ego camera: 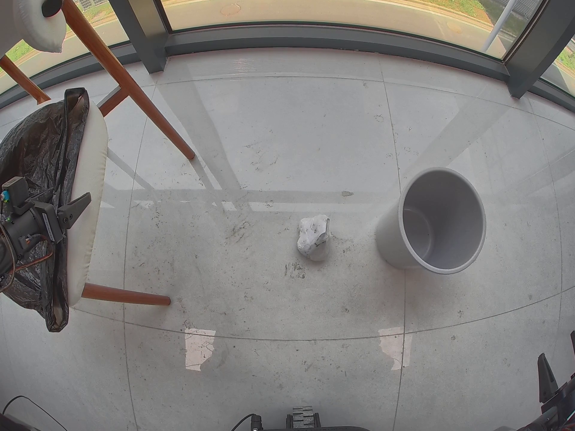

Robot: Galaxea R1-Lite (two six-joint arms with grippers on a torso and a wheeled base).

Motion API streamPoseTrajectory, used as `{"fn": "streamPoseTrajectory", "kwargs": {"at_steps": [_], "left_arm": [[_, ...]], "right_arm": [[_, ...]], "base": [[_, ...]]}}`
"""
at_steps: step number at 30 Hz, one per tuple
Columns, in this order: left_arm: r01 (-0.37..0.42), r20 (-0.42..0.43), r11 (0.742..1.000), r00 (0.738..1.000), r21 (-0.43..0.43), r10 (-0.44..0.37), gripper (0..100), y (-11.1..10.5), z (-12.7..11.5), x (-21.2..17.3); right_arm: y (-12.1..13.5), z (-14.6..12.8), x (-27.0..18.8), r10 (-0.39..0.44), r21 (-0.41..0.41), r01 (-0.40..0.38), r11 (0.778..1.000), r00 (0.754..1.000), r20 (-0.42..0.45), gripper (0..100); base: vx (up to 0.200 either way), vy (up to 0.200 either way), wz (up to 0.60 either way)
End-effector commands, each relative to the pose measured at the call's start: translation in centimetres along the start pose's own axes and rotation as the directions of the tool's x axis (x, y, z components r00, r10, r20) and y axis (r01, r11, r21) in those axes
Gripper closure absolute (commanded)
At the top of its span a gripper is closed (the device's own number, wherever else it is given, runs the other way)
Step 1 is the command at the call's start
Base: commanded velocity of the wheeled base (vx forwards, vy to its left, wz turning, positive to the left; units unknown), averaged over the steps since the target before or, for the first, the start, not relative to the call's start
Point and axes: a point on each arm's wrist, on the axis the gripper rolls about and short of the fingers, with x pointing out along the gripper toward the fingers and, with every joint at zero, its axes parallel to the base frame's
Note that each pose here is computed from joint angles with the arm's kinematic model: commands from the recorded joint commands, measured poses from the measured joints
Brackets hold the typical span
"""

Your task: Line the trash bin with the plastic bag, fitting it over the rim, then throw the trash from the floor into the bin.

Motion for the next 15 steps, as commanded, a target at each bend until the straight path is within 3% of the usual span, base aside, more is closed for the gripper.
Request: {"fn": "streamPoseTrajectory", "kwargs": {"at_steps": [1, 3, 4, 7, 15], "left_arm": [[0.000, -0.014, 1.000, 1.000, -0.002, 0.000, 0, 0.03, -0.27, 0.16], [-0.001, -0.024, 1.000, 1.000, 0.006, 0.001, 0, 0.05, -0.51, 0.23], [-0.001, -0.024, 1.000, 1.000, 0.006, 0.001, 100, 0.05, -0.51, 0.23], [0.006, -0.043, 0.999, 0.999, 0.049, -0.004, 100, 0.14, -1.00, 0.54], [0.025, -0.035, 0.999, 0.999, 0.046, -0.023, 100, 0.05, -0.77, 0.54]], "right_arm": [[-0.01, -0.53, 0.02, 0.001, 0.000, -0.001, 1.000, 1.000, -0.003, 0], [-0.01, -0.53, 0.02, 0.001, 0.000, -0.001, 1.000, 1.000, -0.003, 0], [-0.01, -0.53, 0.02, 0.001, 0.000, -0.001, 1.000, 1.000, -0.003, 0], [-0.01, -0.53, 0.02, 0.001, 0.000, -0.001, 1.000, 1.000, -0.003, 0], [0.00, -0.53, 0.02, 0.002, 0.000, -0.002, 1.000, 1.000, -0.003, 0]], "base": [[0.000, 0.000, 0.00], [0.000, 0.000, 0.00], [0.000, 0.000, 0.00], [0.000, 0.000, 0.00], [0.000, 0.000, 0.00]]}}
